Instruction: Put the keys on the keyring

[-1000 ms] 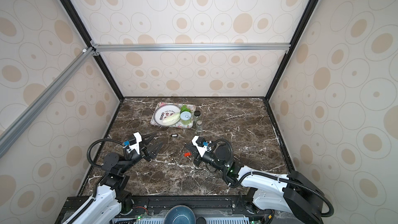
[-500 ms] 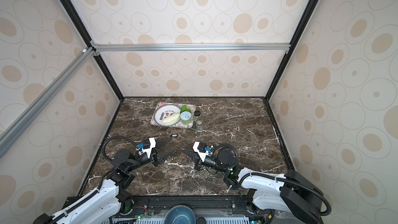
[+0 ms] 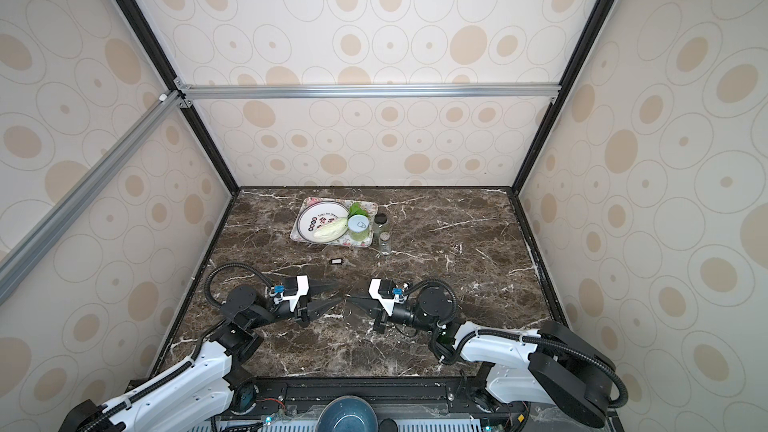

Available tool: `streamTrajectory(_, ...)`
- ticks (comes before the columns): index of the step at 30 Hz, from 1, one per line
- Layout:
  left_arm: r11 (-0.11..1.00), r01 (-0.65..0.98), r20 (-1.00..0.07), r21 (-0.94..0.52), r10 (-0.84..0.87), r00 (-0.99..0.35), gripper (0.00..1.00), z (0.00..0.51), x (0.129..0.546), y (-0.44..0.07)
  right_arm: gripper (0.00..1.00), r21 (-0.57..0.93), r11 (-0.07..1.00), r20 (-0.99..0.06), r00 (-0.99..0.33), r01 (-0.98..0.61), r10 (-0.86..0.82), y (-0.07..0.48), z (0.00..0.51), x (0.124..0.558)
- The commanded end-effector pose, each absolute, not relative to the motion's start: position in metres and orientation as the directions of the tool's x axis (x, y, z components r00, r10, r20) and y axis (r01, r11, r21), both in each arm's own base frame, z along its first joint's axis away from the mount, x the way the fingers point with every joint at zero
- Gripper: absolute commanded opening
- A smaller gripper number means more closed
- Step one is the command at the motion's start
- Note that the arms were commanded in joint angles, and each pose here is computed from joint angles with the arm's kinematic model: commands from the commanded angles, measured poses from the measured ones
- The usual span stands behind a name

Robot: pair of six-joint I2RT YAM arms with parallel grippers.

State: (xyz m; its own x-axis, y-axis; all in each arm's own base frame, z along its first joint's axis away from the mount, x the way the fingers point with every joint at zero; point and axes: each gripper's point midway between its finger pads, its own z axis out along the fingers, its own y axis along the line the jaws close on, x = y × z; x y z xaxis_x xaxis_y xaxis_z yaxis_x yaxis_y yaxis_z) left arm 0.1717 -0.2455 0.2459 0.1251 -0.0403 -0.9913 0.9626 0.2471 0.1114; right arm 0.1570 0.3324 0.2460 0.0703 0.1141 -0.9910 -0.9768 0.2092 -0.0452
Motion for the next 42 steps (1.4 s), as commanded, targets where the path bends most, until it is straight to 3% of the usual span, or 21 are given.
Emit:
streamTrajectory(1,0.194,0.961,-0.975,0.198,-0.064,0.214,0.35,0.265,0.162,-0.251,0.00,-0.086,0.168,-0.977,0.116,-0.982,0.181,0.331,0.267,0.148)
streamTrajectory(15,0.157,0.964,-0.973,0.212,-0.053,0.223,0.16,0.262,0.156,-0.257,0.00,-0.079,0.117,-0.978,0.100,-0.990,0.185,0.335,0.268,0.142)
streamTrajectory(23,0.147,0.964,-0.972,0.221,-0.051,0.230,0.01,0.260,0.154,-0.258,0.00,-0.071,0.113,-0.979,0.091,-0.991,0.182,0.339,0.267,0.144)
streamTrajectory(30,0.176,0.961,-0.973,0.212,-0.058,0.225,0.00,0.261,0.160,-0.258,0.01,-0.062,0.116,-0.982,0.081,-0.991,0.173,0.340,0.264,0.146)
streamTrajectory(32,0.184,0.961,-0.974,0.204,-0.059,0.218,0.00,0.262,0.162,-0.259,0.07,-0.053,0.129,-0.983,0.075,-0.990,0.169,0.340,0.263,0.148)
streamTrajectory(37,0.211,0.958,-0.978,0.193,-0.037,0.206,0.00,0.258,0.170,-0.259,0.39,-0.011,0.246,-0.986,0.052,-0.969,0.161,0.330,0.257,0.165)
streamTrajectory(42,0.250,0.948,-0.980,0.195,0.020,0.196,0.00,0.249,0.181,-0.259,0.53,0.002,0.363,-0.988,0.054,-0.932,0.143,0.313,0.251,0.176)
